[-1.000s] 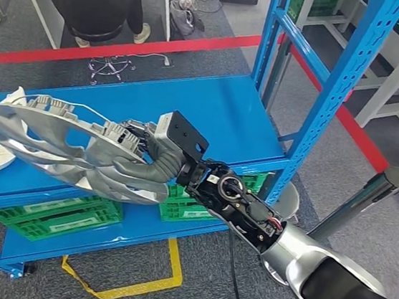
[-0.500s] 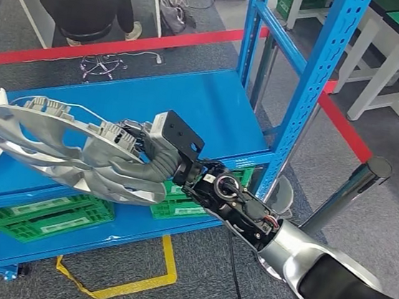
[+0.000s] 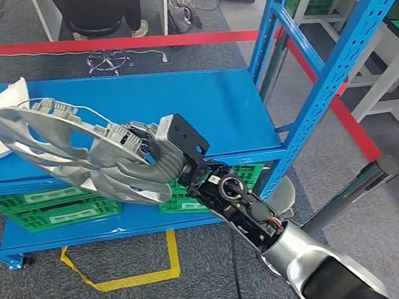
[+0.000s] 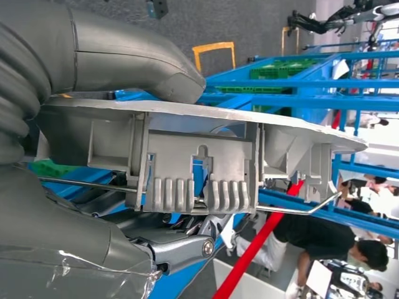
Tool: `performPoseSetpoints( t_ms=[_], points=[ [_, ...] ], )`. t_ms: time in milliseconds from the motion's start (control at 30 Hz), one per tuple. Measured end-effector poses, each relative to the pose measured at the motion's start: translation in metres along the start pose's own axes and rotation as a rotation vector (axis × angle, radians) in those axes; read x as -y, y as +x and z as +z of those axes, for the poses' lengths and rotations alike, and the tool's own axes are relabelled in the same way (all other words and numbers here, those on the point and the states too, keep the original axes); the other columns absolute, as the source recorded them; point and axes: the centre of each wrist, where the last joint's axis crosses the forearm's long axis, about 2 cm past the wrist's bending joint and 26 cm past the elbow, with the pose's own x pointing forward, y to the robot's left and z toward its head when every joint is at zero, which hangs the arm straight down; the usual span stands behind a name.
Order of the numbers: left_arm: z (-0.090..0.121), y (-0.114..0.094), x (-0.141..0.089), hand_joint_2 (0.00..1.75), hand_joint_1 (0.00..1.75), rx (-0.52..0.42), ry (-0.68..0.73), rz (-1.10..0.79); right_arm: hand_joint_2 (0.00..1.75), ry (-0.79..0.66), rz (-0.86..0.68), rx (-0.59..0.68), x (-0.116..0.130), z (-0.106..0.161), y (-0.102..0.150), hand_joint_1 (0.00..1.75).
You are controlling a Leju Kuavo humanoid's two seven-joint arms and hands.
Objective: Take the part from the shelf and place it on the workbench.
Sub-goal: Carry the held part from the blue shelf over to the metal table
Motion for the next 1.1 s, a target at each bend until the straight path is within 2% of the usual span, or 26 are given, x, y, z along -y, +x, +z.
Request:
performPoseSetpoints(
  t_ms=[600,1100],
  points=[
    [-0.0008,0.008,0.0041,1.75,0.0,0.02,-0.015,-0.015,1.75,-0.019,0.009,-0.013,0.0016,0.0023,0.0,1.75],
    [0.0009,0.006,0.0063,1.75,0.0,0.017,-0.021,-0.022,1.75,-0.038,0.01,-0.021,0.0045,0.0067,-0.0015,1.75]
  ],
)
